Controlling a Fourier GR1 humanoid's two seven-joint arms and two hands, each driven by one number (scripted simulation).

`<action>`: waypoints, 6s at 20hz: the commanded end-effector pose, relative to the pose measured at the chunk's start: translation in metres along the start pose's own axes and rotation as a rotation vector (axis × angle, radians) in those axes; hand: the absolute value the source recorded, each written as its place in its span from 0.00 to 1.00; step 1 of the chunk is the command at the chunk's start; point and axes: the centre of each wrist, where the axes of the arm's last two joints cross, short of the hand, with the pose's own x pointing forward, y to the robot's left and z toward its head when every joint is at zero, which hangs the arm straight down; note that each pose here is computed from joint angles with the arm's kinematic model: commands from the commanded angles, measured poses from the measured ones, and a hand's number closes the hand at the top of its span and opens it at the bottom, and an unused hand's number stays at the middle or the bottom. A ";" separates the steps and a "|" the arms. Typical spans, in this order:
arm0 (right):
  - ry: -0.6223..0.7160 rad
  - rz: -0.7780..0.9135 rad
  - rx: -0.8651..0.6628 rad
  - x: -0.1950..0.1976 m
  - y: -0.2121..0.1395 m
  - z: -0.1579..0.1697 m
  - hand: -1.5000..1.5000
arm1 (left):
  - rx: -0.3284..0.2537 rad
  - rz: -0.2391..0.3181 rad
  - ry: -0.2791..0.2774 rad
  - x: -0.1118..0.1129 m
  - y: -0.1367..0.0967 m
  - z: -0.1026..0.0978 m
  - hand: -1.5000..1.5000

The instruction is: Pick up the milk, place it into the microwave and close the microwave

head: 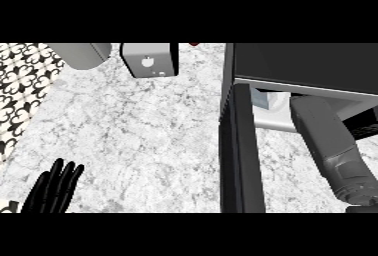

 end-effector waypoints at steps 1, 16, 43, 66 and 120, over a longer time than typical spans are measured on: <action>0.001 -0.050 0.031 -0.008 -0.007 0.001 0.00 | 0.007 0.010 -0.001 0.000 -0.014 0.000 0.00; 0.017 -0.178 0.104 -0.041 0.008 0.038 0.00 | -0.039 0.014 0.034 -0.015 -0.033 -0.017 0.00; -0.015 -0.435 0.243 -0.121 -0.022 0.167 0.00 | -0.376 -0.093 0.187 -0.074 -0.075 -0.074 1.00; -0.146 -0.479 0.233 -0.063 -0.157 0.223 0.00 | -0.704 -0.153 0.275 -0.138 -0.209 -0.058 1.00; -0.443 -0.691 0.650 0.064 -0.207 0.146 0.00 | 0.040 0.064 0.099 -0.105 -0.185 -0.246 1.00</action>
